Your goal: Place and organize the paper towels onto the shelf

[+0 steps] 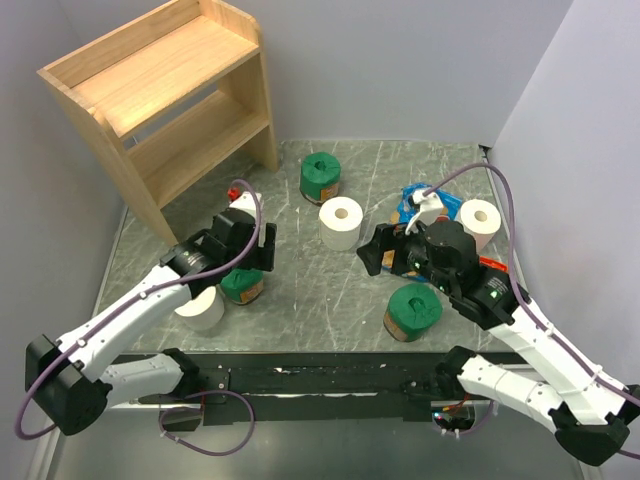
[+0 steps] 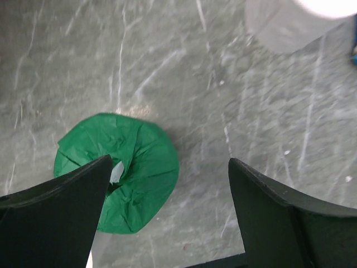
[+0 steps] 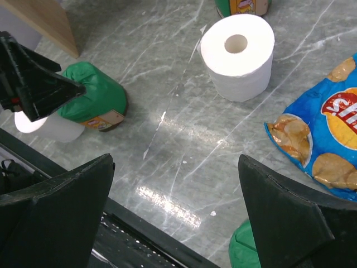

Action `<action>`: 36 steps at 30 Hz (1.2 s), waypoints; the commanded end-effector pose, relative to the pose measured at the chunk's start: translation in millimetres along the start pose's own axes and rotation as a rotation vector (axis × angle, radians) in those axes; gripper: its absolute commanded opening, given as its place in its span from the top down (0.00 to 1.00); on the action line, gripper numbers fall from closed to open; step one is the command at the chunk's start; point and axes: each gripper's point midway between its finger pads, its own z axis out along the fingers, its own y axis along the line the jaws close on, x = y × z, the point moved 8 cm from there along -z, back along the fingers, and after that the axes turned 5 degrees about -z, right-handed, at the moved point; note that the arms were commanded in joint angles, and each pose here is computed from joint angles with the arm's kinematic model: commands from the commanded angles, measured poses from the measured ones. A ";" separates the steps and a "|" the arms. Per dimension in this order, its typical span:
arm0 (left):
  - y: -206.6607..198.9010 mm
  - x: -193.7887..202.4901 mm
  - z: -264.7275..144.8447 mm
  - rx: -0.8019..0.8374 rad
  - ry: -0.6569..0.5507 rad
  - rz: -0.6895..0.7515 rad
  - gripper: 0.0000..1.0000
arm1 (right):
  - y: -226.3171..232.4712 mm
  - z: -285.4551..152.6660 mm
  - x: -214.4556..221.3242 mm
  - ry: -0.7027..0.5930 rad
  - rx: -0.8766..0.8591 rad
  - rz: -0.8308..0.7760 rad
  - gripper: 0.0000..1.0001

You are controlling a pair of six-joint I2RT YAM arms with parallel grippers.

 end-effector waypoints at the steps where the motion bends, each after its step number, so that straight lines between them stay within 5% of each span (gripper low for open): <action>1: -0.5 -5.5 -2.4 -0.040 0.001 -0.041 0.11 | -1.1 -7.4 -4.5 -0.055 -0.016 -0.031 0.01; 36: 12.3 57.3 52.3 -0.218 0.254 -0.003 0.33 | -12.5 -23.8 3.4 -0.108 0.026 -0.032 0.00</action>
